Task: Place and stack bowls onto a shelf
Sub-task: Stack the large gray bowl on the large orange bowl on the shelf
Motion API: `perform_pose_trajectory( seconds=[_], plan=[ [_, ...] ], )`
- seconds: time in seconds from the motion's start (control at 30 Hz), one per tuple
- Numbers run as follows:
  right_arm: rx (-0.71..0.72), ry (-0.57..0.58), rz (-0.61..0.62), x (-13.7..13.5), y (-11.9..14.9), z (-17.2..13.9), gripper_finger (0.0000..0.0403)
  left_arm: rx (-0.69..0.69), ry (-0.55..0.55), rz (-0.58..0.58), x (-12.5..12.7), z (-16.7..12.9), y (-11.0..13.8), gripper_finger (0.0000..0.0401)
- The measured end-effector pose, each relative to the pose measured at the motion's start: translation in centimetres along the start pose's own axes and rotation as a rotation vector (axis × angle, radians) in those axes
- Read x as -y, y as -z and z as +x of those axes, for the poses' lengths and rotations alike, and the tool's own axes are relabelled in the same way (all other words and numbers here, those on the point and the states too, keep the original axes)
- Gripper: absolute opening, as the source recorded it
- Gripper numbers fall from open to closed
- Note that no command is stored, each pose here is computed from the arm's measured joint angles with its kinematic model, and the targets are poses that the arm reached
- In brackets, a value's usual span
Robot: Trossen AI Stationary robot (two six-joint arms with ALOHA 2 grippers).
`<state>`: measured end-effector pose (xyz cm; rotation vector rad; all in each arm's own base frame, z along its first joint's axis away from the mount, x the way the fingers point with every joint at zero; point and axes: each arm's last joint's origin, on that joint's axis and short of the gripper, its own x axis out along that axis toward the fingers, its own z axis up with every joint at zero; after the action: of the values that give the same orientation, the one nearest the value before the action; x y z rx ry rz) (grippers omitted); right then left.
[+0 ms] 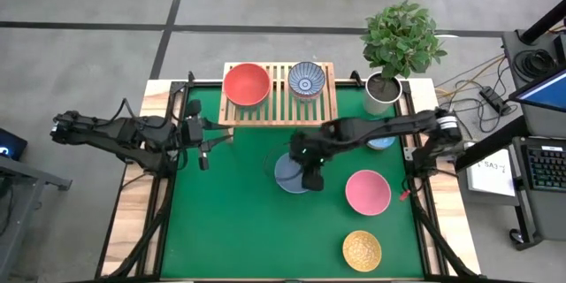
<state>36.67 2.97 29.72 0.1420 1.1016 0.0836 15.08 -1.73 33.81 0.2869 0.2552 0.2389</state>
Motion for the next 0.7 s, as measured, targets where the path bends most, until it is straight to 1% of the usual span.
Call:
perform_pose_trajectory(
  seconds=[0.13,0.27,0.43,0.7],
  plan=[
    [-0.093,-0.011,-0.062,-1.3,-0.1,2.2,0.0156,-0.003,0.001,0.003,0.0,0.1,0.0,0.0084],
    [-0.160,-0.007,-0.095,-2.3,-0.1,4.2,0.0168,-0.007,0.002,0.015,0.1,0.1,0.2,0.0084],
    [-0.227,-0.010,-0.114,-3.2,0.3,6.8,0.0161,-0.007,0.002,0.018,0.1,0.1,0.2,0.0084],
    [-0.297,0.027,-0.121,-2.9,0.9,9.8,0.0131,-0.008,0.002,0.018,0.1,0.2,0.2,0.0084]
  ],
)
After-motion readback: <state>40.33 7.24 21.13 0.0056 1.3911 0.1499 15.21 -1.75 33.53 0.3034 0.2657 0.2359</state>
